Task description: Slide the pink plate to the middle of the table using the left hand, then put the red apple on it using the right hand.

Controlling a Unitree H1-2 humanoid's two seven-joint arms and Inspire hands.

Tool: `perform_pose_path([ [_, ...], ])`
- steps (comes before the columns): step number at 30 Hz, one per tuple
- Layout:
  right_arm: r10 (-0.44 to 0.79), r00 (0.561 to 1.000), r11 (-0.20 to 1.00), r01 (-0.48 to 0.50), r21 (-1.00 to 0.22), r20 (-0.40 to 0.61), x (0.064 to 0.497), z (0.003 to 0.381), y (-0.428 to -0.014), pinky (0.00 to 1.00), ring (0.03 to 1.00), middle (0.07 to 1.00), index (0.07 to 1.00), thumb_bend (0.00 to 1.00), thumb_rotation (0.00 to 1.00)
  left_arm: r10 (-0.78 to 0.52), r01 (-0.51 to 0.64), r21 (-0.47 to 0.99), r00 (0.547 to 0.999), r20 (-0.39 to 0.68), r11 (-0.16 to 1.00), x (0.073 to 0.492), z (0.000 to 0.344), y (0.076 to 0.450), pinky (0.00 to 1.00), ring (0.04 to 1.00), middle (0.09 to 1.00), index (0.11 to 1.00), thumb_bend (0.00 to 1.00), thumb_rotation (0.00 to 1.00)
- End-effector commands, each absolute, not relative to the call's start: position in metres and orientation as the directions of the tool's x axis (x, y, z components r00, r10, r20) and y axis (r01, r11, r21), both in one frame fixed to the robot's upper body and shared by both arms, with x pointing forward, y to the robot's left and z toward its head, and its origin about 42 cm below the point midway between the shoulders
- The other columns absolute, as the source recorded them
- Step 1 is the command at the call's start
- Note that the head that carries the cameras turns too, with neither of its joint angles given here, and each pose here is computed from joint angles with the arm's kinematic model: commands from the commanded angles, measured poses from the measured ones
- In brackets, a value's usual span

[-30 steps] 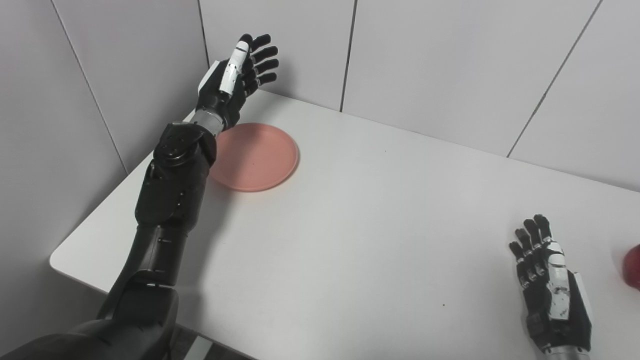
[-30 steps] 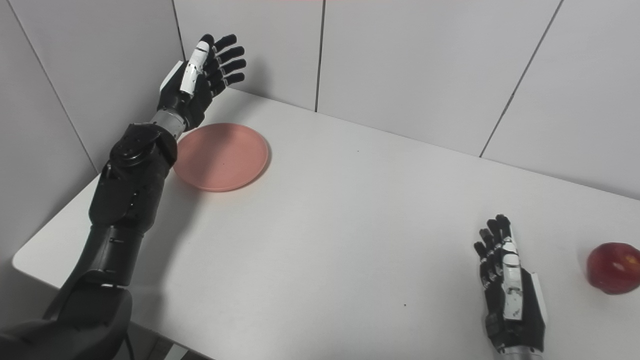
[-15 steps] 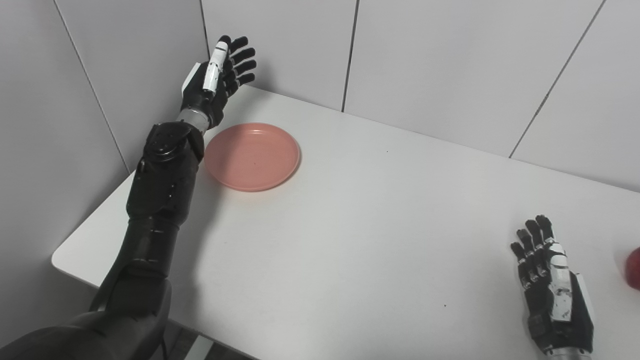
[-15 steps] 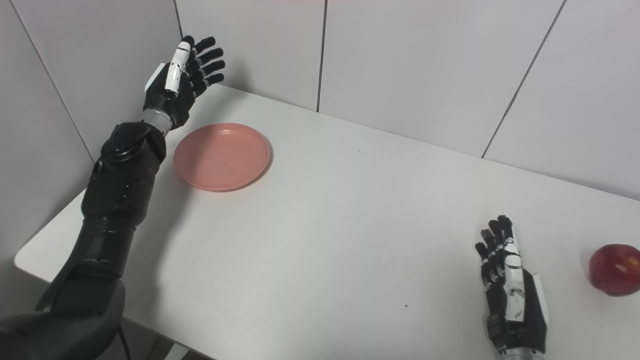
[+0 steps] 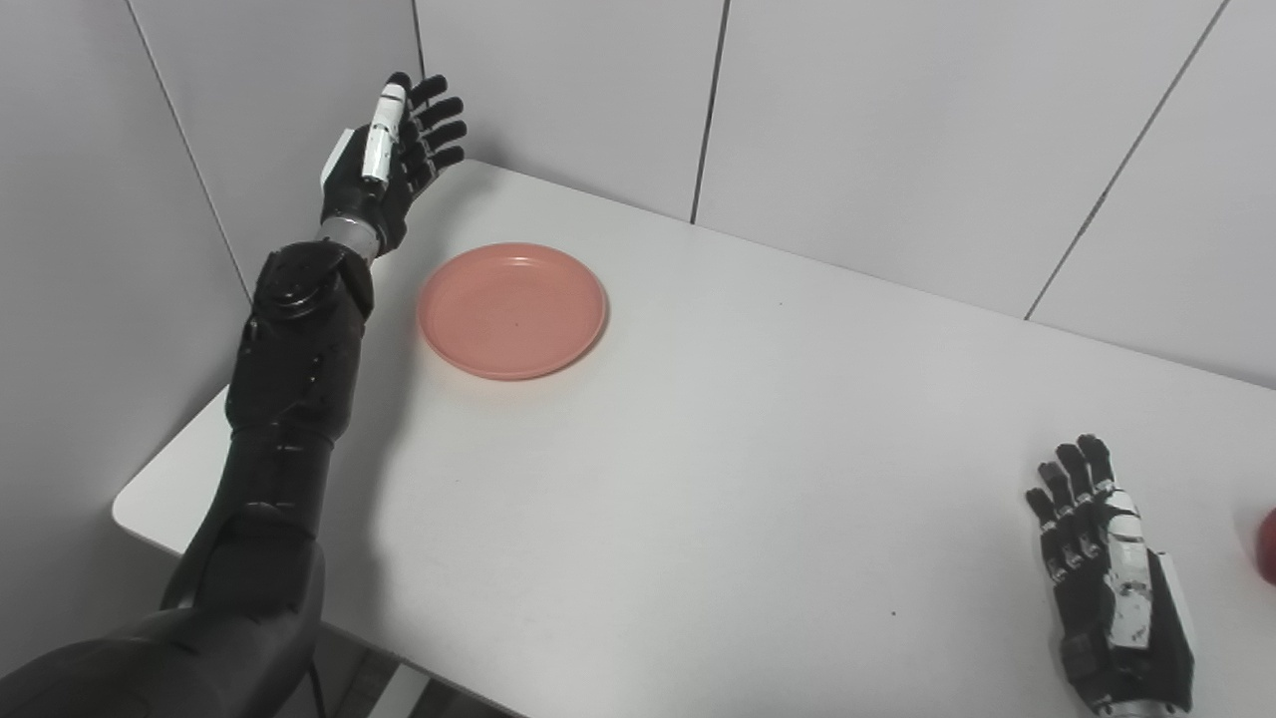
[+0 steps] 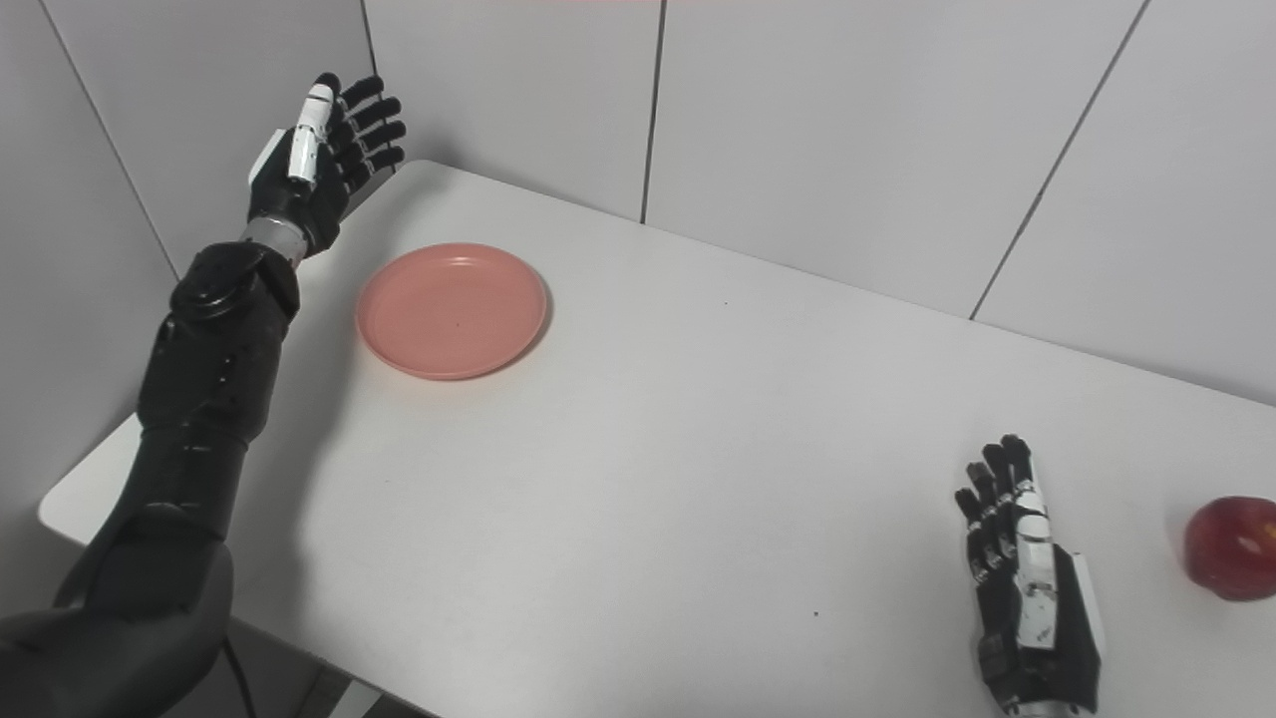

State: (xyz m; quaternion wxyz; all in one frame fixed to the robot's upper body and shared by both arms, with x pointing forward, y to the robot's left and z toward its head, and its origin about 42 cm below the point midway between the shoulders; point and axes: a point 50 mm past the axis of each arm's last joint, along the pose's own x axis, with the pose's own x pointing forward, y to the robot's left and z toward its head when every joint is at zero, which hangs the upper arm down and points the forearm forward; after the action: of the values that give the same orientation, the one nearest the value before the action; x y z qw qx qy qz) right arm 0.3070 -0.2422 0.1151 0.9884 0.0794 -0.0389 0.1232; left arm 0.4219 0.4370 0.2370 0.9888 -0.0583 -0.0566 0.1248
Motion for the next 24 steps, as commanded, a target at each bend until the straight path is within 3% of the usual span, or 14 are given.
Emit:
perform_pose_path([
  [1,0.226,0.972,0.96,-0.234,0.151,0.07,0.299,0.101,-0.252,1.0,1.0,1.0,1.0,0.06,1.0,0.273,-0.255,-0.112,0.941,0.198,0.96,0.421,0.266,0.45,0.81,0.834,0.839,0.827,0.3,1.0],
  [14,0.218,0.974,0.961,-0.226,0.16,0.067,0.298,0.102,-0.253,1.0,1.0,1.0,1.0,0.05,1.0,0.305,-0.287,-0.127,0.941,0.149,0.949,0.414,0.245,0.455,0.81,0.812,0.815,0.806,0.32,1.0],
  [24,0.221,0.973,0.962,-0.23,0.148,0.072,0.297,0.103,-0.254,1.0,1.0,1.0,1.0,0.06,1.0,0.304,-0.29,-0.127,0.947,0.105,0.948,0.411,0.218,0.463,0.85,0.843,0.849,0.829,0.31,1.0],
])
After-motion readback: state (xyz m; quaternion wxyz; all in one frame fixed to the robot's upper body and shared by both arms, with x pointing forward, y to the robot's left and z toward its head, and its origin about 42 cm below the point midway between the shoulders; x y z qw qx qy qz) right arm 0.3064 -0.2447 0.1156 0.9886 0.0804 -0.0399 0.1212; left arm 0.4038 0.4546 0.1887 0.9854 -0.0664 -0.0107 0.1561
